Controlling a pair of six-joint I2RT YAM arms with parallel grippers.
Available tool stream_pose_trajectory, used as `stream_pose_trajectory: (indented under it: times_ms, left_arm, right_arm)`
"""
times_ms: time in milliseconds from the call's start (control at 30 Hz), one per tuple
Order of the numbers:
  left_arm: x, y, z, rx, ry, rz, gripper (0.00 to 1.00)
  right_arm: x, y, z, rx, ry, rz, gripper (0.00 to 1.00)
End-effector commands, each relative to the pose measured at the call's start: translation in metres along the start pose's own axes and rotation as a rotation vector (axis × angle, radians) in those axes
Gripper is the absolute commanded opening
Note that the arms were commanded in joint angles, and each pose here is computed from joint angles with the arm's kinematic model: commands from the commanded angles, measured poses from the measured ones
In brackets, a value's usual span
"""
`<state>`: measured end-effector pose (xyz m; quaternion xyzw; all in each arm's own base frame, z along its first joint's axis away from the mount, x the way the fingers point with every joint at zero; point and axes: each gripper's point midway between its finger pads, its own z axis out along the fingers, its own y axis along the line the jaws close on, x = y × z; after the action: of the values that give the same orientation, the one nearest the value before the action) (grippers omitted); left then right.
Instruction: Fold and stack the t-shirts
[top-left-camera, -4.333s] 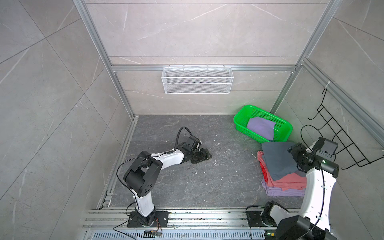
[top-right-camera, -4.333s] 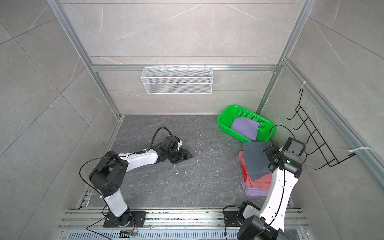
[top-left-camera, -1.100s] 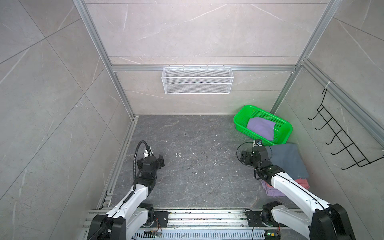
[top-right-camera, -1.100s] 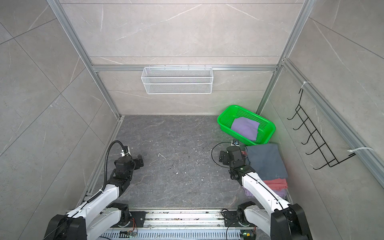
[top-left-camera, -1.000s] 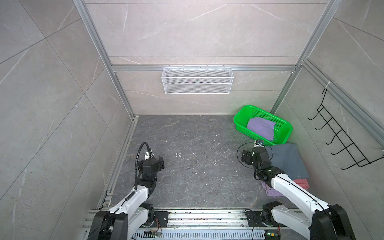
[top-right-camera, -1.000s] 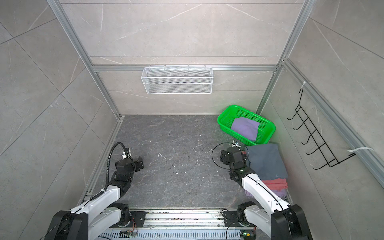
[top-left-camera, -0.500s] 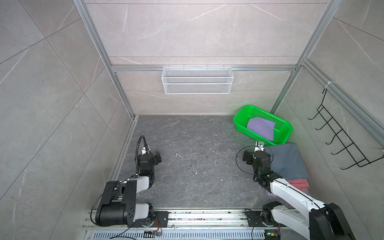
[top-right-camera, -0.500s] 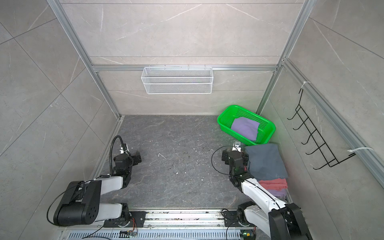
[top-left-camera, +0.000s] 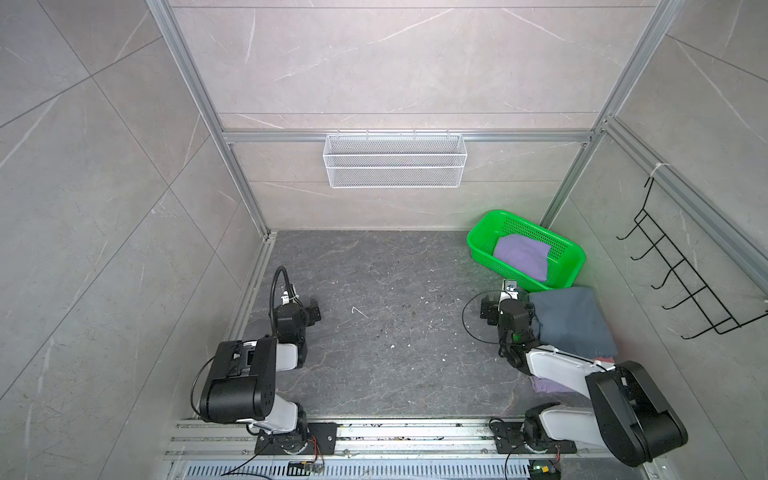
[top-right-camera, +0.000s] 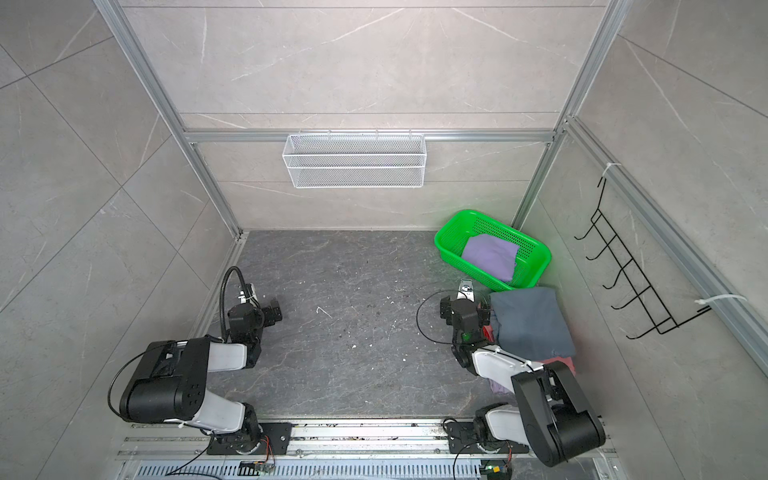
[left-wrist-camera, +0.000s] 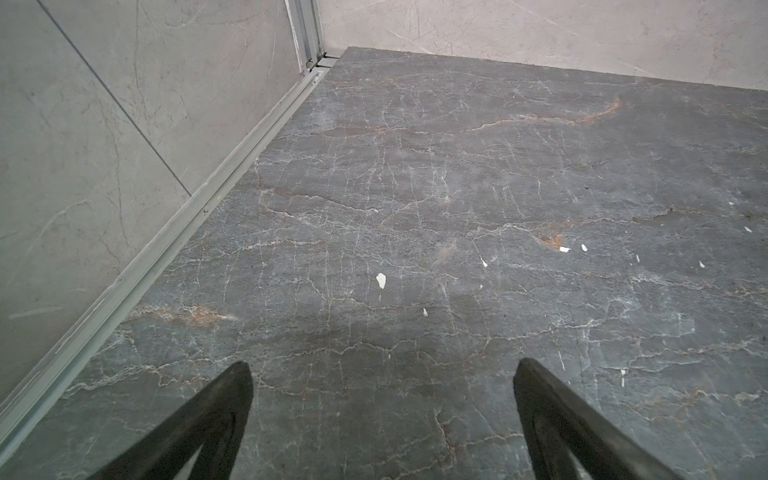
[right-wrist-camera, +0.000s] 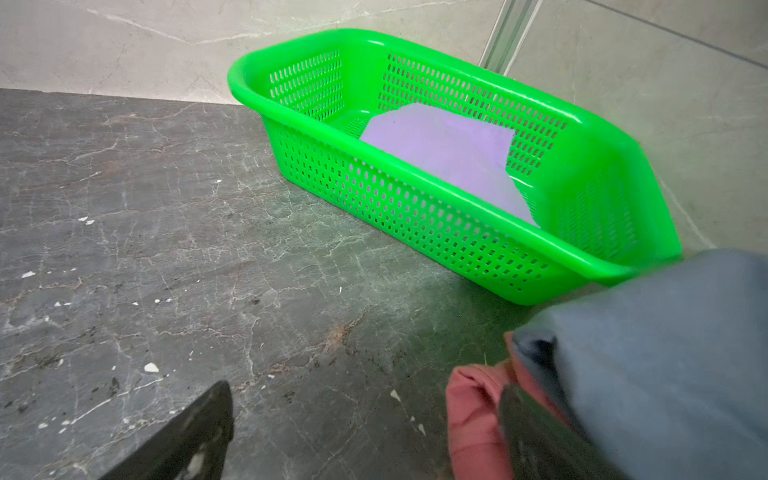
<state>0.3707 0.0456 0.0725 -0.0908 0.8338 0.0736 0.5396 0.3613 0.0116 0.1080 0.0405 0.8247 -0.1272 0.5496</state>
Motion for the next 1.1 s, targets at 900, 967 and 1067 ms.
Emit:
stream_pose_trajectory:
  times_ms: [900,967,1067]
  left_arm:
    - [-0.017,0.000,0.002,0.001,-0.048,-0.005,1.00]
    - [-0.017,-0.001,0.002,0.000,-0.049,-0.004,1.00]
    - [-0.017,-0.001,0.001,0.000,-0.049,-0.003,1.00]
  right_arm:
    - [0.003,0.006,0.027,-0.157,-0.057,0.070,1.00]
    - [0.003,0.006,0.027,-0.156,-0.057,0.065,1.00]
    - [0.003,0.007,0.028,-0.157,-0.055,0.062,1.00]
